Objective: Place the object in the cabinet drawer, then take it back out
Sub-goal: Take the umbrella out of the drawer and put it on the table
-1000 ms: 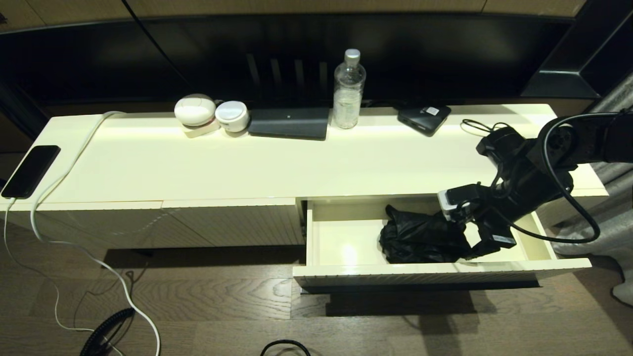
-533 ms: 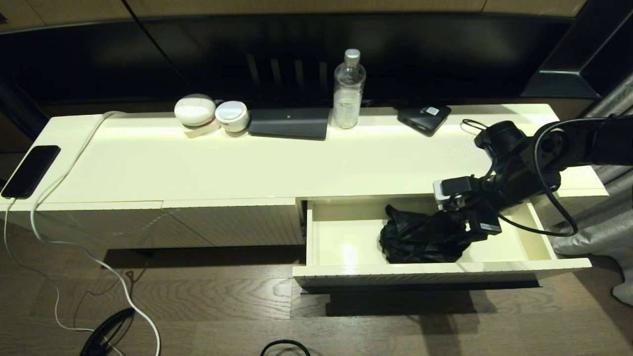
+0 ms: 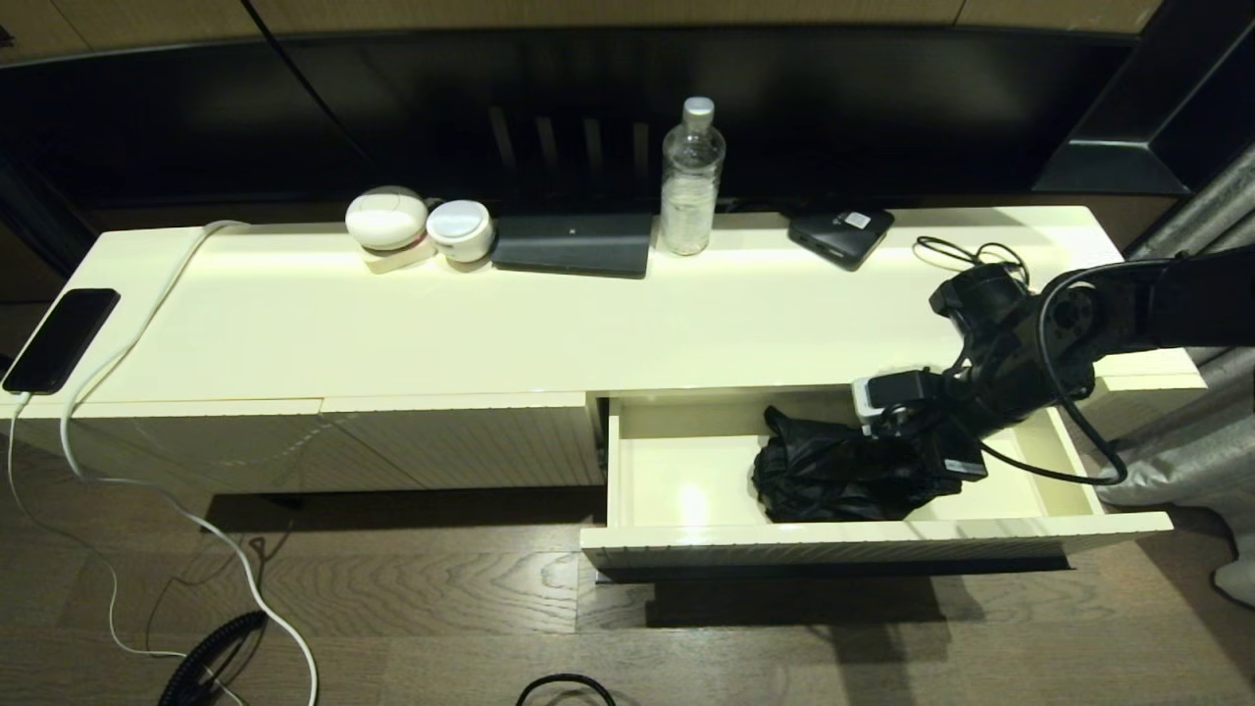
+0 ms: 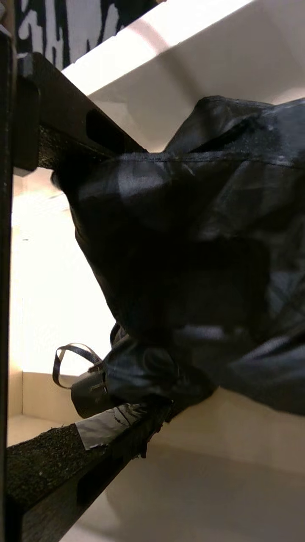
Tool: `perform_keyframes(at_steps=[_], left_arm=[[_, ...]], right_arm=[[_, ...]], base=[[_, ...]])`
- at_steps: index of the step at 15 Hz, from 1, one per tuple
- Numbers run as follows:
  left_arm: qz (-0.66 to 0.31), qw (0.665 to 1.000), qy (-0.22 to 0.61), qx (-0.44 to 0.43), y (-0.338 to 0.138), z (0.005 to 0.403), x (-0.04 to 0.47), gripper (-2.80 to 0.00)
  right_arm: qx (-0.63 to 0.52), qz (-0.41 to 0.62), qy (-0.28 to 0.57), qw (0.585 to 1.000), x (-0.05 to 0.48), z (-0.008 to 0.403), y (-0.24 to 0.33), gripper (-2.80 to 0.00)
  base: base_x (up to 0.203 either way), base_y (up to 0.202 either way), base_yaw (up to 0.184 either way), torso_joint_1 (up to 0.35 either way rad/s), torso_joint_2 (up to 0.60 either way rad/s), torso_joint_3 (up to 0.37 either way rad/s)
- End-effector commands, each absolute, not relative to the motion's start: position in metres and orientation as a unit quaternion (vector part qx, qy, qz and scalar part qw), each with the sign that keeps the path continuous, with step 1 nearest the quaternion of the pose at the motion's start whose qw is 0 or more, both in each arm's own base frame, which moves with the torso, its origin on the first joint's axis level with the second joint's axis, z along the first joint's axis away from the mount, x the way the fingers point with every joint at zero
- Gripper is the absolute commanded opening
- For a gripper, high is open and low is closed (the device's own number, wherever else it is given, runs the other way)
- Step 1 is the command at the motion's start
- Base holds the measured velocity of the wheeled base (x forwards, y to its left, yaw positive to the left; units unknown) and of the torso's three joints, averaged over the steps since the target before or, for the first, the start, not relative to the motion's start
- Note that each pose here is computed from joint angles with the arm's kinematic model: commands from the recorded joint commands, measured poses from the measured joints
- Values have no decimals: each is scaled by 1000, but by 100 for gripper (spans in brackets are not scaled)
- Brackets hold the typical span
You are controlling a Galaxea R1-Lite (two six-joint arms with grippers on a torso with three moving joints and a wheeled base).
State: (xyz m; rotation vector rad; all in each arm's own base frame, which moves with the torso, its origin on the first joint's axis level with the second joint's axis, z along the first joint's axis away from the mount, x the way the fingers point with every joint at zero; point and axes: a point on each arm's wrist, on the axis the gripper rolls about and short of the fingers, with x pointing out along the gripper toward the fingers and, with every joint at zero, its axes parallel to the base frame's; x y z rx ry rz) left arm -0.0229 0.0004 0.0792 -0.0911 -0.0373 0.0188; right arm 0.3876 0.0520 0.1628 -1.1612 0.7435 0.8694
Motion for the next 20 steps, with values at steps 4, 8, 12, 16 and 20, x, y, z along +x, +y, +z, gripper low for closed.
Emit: perform_keyframes(at_steps=[4,8,12,16,20], left_arm=[[10,999,-19,-46,0,79,-23,-280],[10,999,-20,-46,0,79,-23,-280],[10,999,-20,-46,0,79,-23,-280],[10,999,-20,-46,0,79,-23,-280],[10,999,-20,-46,0,79,-23,-280]], right_arm=[[-518,395,342,678,390,142,53,0],[-517,401,345,673,389,126,56,0],[-515,406,351,668,390,119,58,0],[-517,407,349,667,389,112,60,0],[-524,400,346,667,389,116,62,0]], base=[[0,0,0,0,0,0],[0,0,0,0,0,0],[0,0,0,0,0,0],[0,0,0,0,0,0],[0,0,0,0,0,0]])
